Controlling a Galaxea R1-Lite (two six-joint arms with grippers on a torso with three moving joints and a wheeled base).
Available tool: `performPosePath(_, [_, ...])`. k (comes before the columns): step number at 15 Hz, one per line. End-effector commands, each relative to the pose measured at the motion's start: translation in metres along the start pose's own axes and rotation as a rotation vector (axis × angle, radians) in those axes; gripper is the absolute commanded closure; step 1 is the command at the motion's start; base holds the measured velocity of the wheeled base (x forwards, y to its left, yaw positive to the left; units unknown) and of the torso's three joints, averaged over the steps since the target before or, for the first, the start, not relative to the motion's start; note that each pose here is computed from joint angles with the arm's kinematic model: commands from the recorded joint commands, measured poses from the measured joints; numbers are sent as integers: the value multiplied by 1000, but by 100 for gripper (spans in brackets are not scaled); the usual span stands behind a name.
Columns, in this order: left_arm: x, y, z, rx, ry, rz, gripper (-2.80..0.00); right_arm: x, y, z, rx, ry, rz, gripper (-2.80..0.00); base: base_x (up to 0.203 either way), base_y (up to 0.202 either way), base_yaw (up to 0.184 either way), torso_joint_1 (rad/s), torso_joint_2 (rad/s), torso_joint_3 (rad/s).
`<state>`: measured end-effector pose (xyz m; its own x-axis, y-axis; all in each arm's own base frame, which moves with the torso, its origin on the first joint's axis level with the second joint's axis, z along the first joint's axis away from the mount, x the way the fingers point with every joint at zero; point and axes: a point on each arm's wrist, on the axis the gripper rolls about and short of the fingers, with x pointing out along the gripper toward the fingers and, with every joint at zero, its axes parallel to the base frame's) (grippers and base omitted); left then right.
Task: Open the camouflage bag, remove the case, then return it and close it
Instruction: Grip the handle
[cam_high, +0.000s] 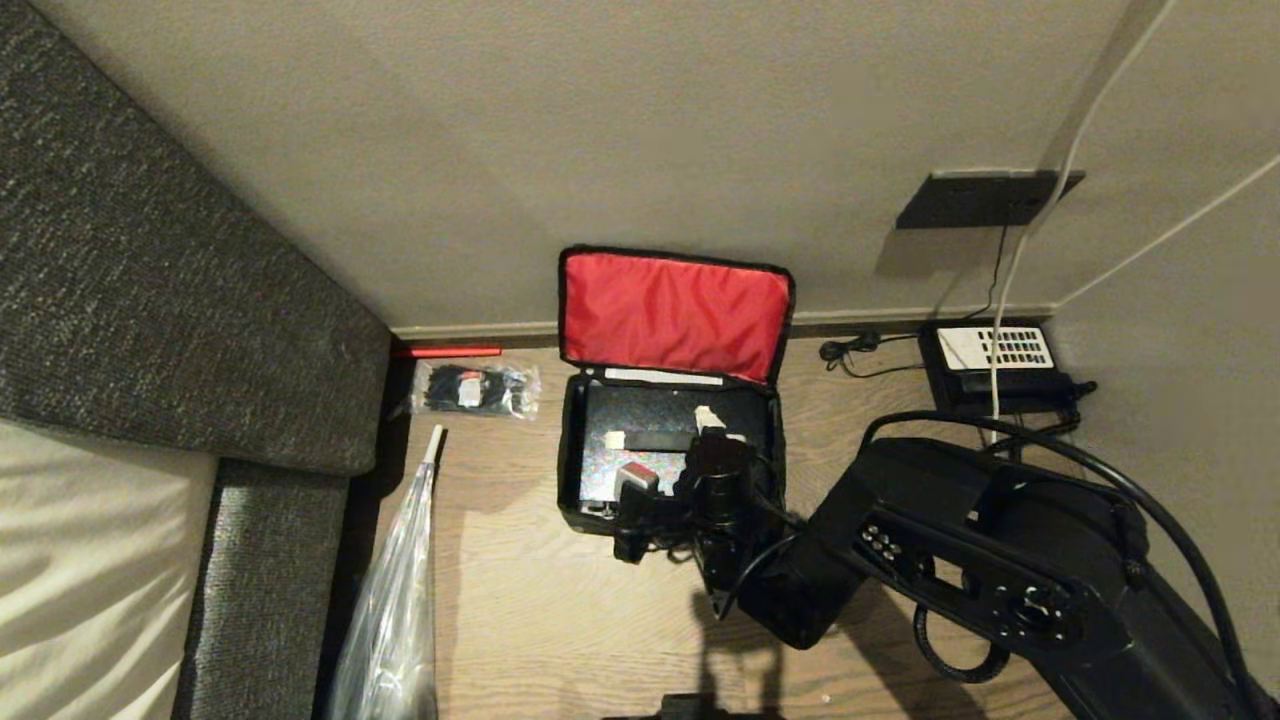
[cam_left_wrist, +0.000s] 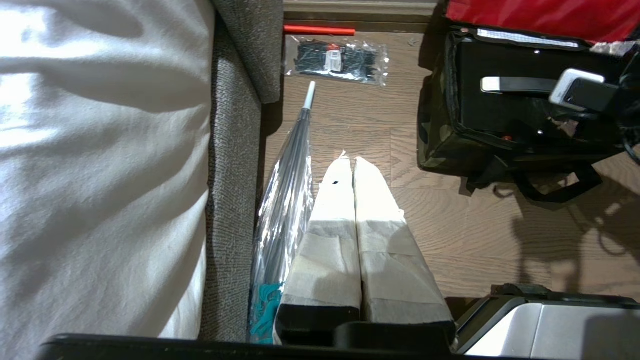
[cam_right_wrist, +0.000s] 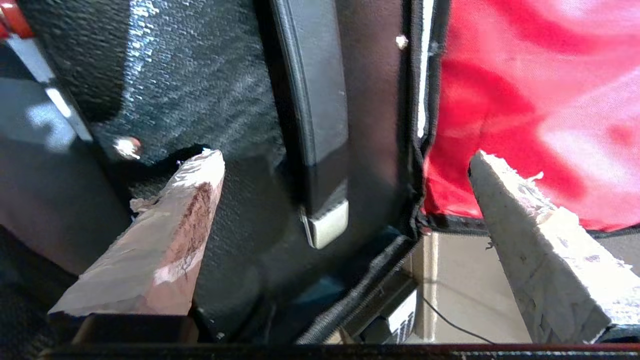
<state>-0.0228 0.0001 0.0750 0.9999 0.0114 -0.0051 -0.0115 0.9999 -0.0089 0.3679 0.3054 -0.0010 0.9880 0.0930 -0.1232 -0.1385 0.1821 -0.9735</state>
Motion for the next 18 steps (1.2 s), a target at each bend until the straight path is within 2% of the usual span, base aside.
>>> performPosePath(1, [0, 0, -1, 0, 1, 1, 0, 3, 7, 0, -2, 2, -4, -280, 0, 0, 0, 0, 0, 0])
performPosePath(3, [0, 0, -1, 0, 1, 1, 0, 12, 12, 1, 32, -4, -51, -280, 0, 0, 0, 0, 0, 0])
performPosePath(5, [0, 0, -1, 0, 1, 1, 0, 14, 12, 1, 37, -6, -63, -280, 0, 0, 0, 0, 0, 0])
performPosePath(6, [0, 0, -1, 0, 1, 1, 0, 18, 8, 3, 56, -13, -102, -280, 0, 0, 0, 0, 0, 0])
performPosePath(11, [0, 0, -1, 0, 1, 1, 0, 24, 5, -1, -36, -2, -131, -280, 0, 0, 0, 0, 0, 0])
performPosePath(13, [0, 0, -1, 0, 1, 1, 0, 25, 4, -1, -45, -1, -132, -280, 0, 0, 0, 0, 0, 0])
performPosePath(15, [0, 0, -1, 0, 1, 1, 0, 29, 8, -3, -97, 13, -137, -280, 0, 0, 0, 0, 0, 0])
performPosePath(17, [0, 0, -1, 0, 1, 1, 0, 31, 7, -3, -92, 14, -145, -280, 0, 0, 0, 0, 0, 0])
performPosePath(18, [0, 0, -1, 0, 1, 1, 0, 36, 1, -1, -71, 13, -177, -280, 0, 0, 0, 0, 0, 0])
